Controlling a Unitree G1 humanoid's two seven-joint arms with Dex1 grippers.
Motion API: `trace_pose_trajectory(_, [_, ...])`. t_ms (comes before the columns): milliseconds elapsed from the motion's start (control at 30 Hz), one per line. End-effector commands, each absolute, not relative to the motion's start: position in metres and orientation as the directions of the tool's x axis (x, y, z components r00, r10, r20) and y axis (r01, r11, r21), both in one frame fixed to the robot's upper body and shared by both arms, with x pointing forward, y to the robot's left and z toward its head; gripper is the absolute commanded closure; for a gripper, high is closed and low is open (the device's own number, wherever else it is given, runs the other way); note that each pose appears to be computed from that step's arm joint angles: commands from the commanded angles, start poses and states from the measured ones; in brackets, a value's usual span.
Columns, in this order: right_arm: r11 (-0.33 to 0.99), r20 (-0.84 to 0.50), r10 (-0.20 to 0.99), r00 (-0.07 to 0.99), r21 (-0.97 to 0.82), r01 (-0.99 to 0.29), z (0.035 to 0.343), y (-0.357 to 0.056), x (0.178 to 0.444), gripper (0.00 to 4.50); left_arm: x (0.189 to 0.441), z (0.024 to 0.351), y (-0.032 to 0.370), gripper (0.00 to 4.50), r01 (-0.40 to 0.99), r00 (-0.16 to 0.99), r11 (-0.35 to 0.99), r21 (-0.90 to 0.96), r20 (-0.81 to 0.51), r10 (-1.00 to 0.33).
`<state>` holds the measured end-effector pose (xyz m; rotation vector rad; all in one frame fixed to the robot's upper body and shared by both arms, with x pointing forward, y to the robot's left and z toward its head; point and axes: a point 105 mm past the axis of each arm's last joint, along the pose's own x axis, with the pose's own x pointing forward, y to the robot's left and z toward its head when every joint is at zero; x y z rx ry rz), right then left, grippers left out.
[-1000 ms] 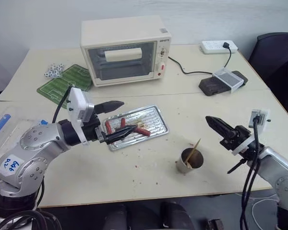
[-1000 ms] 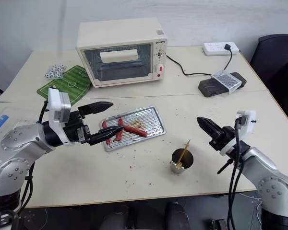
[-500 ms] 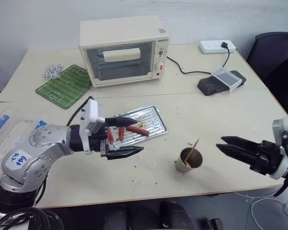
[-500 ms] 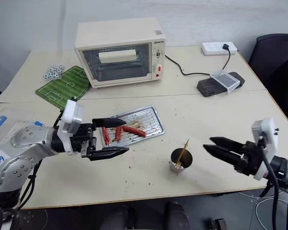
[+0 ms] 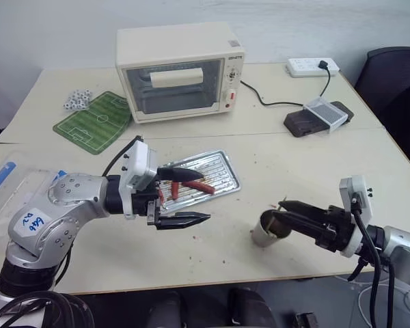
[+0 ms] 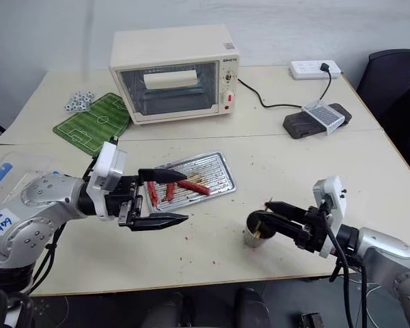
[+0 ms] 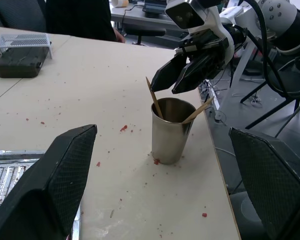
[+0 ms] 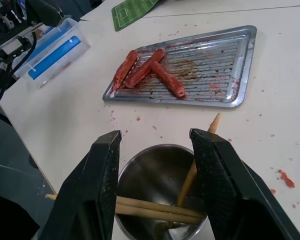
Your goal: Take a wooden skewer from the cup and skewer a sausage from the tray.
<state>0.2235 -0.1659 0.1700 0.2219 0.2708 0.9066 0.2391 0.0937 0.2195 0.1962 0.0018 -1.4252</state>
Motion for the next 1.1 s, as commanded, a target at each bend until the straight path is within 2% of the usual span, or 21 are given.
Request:
trace_pose_trajectory(33, [0.587,-0.118,0.806,0.580,0.279,-0.760,0.183,-0.172,0.214,2.23,0.238,0.226,0.097,0.00,0.975,0.158,0.138,0.176,-0.108,-0.982])
trace_pose_trajectory(267, [0.607,-0.128,0.792,0.597,0.271,-0.747,0.186,-0.183,0.215,2.23,0.239,0.225,0.096,0.00,0.973,0.158,0.138,0.186,-0.100,-0.982])
trace_pose_trajectory(833, [0.602,-0.076,0.787,0.612,0.311,-0.735,0.173,-0.166,0.238,2.23,0.243,0.231,0.095,0.00,0.968,0.155,0.131,0.213,-0.100,-0.983])
trace_pose_trajectory(967, [0.591,-0.068,0.794,0.605,0.322,-0.739,0.173,-0.164,0.238,3.07,0.244,0.233,0.095,0.00,0.966,0.159,0.135,0.219,-0.098,-0.982])
trace_pose_trajectory(1100, [0.584,-0.050,0.796,0.603,0.325,-0.744,0.177,-0.163,0.237,4.33,0.245,0.233,0.096,0.00,0.966,0.162,0.138,0.220,-0.095,-0.982])
